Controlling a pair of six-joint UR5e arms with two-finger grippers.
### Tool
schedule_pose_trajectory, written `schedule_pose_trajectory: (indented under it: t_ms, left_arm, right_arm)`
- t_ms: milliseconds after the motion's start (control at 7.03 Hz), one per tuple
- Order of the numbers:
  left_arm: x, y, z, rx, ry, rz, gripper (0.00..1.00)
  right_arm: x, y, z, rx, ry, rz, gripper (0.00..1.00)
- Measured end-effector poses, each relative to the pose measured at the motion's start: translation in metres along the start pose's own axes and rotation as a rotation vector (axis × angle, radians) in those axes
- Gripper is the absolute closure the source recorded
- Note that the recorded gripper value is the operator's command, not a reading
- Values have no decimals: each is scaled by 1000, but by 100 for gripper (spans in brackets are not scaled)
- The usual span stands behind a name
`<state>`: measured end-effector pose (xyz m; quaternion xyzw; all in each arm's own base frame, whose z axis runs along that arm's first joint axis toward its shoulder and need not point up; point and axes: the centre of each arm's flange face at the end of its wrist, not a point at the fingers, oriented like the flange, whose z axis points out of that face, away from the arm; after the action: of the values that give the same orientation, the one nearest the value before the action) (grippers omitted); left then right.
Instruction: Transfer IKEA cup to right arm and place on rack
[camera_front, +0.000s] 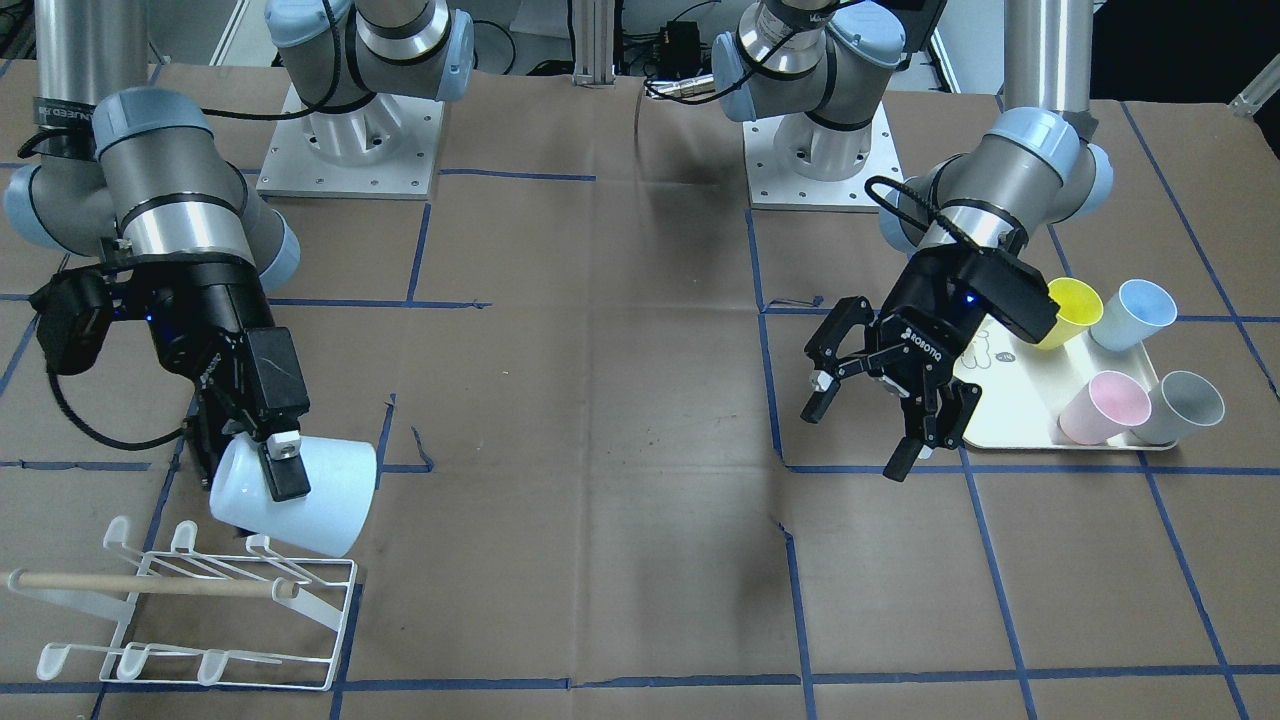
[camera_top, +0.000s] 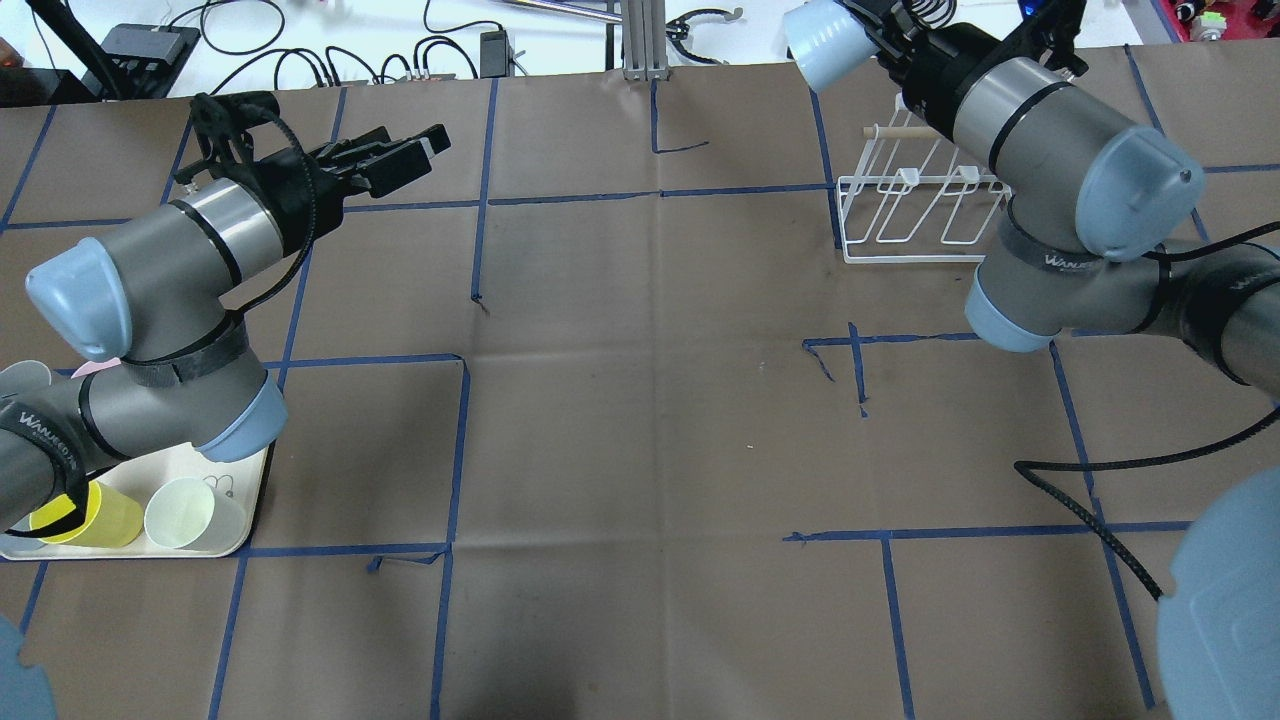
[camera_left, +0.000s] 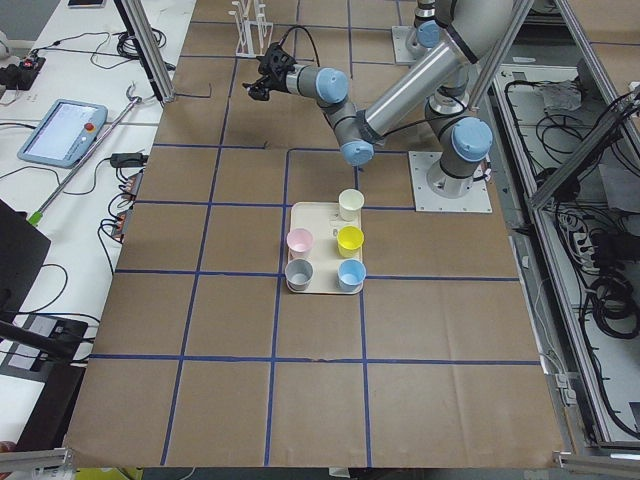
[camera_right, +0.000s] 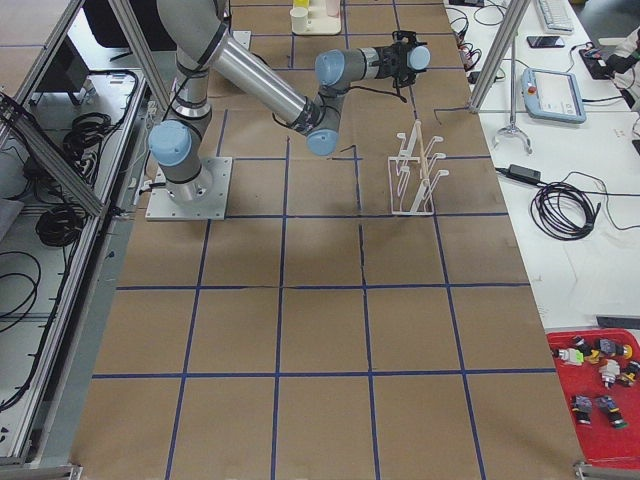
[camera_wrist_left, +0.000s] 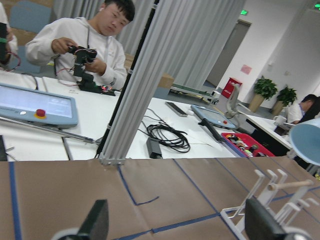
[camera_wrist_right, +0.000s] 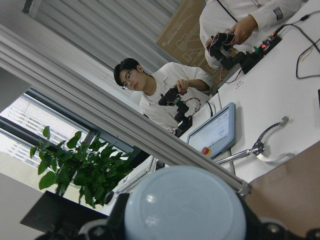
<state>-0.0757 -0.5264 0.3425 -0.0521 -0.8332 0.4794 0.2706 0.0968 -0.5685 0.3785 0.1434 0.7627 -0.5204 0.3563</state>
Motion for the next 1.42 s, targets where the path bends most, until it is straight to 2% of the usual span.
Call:
schedule_pose_trajectory:
  t_ms: [142,427,569,854,996,1139,1281,1423]
  left_arm:
    - [12,-11,13,-82,-96,-28,3]
    - [36,-34,28,-295,-262,-84,2]
    - [48,-39,30,-427,-329,-108,2]
    - [75,-50,13,-702,-420,-164,2]
    - [86,-62,-4,-817,-467,-179,2]
    - [94,-77,-21,-899,-515,-170,2]
    - [101,-92,-34,-945,-542,-157,2]
    - [103,-100,-42,-966,-563,-141,1]
  right_arm:
    - [19,-9,1,26,78,-193,83]
    - [61,-25,14,47,227,-375,85]
    - [77,-30,26,47,265,-446,86]
    - [99,-33,49,36,287,-526,86]
    - [107,-32,59,29,288,-545,86]
    - [114,-27,68,16,287,-561,86]
    - [118,-21,74,4,286,-569,86]
    - [121,-16,77,-7,284,-572,86]
